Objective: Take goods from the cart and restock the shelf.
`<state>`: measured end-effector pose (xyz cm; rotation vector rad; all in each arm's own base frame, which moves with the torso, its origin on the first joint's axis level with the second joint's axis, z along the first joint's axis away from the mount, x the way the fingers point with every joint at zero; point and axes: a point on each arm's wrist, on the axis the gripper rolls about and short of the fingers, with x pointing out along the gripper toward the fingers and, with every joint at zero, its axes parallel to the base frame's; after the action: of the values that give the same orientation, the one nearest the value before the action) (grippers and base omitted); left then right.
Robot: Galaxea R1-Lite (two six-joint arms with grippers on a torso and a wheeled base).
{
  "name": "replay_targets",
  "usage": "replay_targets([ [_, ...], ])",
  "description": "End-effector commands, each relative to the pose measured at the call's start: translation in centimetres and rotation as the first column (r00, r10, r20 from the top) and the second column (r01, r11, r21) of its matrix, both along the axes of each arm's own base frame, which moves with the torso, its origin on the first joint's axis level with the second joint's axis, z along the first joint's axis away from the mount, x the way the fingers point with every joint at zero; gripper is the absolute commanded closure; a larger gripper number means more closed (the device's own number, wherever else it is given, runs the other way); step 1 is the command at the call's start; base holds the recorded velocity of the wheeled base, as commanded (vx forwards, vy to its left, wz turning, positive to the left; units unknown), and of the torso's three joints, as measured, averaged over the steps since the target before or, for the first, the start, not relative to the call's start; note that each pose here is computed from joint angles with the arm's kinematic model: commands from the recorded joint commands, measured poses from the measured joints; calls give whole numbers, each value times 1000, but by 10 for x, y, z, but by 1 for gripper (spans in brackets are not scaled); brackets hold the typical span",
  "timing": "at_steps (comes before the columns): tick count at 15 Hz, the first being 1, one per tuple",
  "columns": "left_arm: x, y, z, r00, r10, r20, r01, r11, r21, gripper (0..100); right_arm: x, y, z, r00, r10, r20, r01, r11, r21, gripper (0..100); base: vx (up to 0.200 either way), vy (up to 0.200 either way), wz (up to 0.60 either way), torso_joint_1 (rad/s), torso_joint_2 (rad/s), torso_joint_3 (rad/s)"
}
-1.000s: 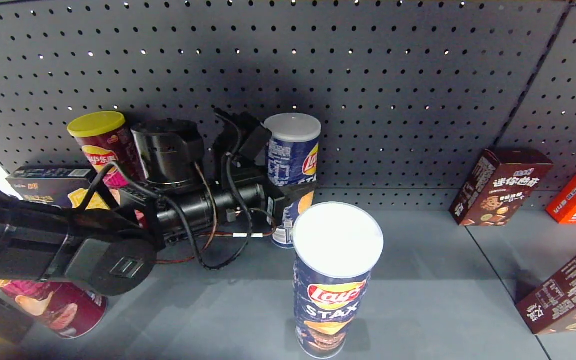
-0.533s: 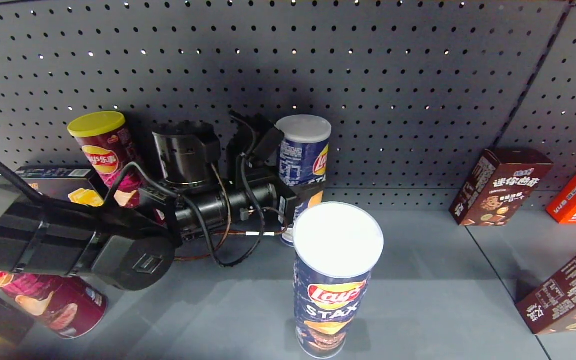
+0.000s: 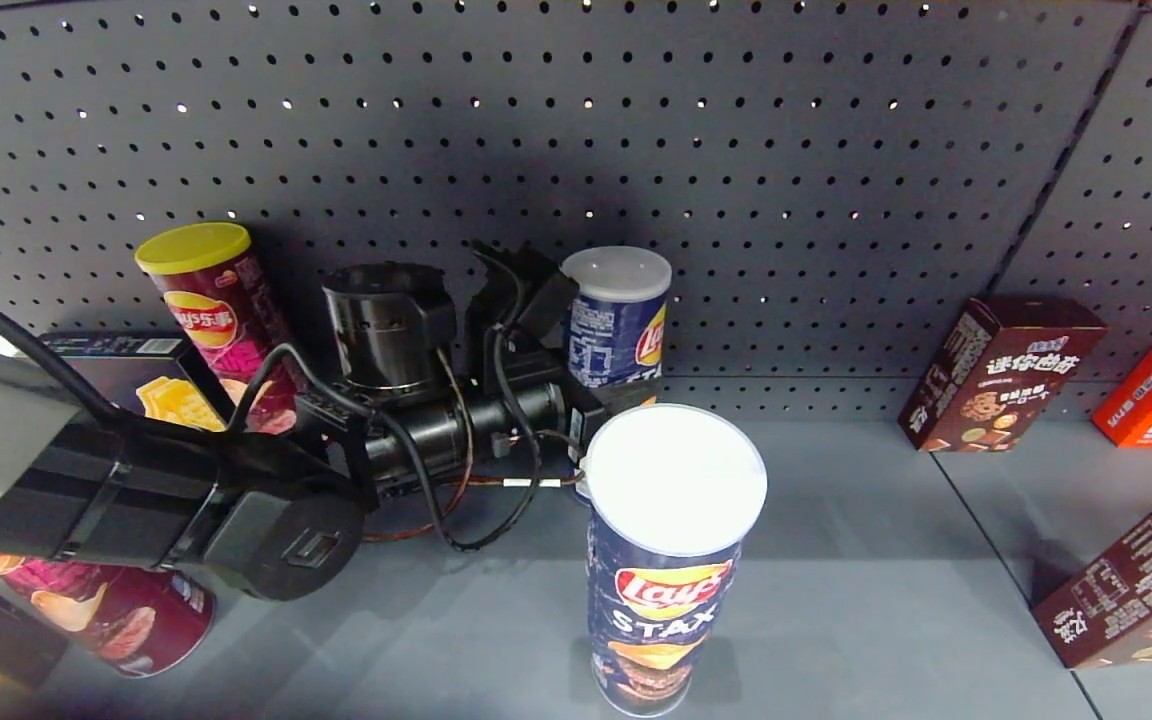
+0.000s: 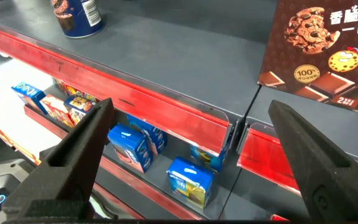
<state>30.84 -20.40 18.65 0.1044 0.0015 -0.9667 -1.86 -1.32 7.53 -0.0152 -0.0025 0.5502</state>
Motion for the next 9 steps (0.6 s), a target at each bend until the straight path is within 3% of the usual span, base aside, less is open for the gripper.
replay_targets([
  [1,-4,2,-2,1000,-1,-10,2,1000,7,100,0,0,0,1000,0,0,0,1000,0,0,0,0,0,0,0,0],
  [4,-9,5,6,1000,-3,8,3,1000,-5,100,0,0,0,1000,0,0,0,1000,0,0,0,0,0,0,0,0],
  [9,-17,10,3,1000,-4,-15,4,1000,3,100,0,0,0,1000,0,0,0,1000,0,0,0,0,0,0,0,0],
])
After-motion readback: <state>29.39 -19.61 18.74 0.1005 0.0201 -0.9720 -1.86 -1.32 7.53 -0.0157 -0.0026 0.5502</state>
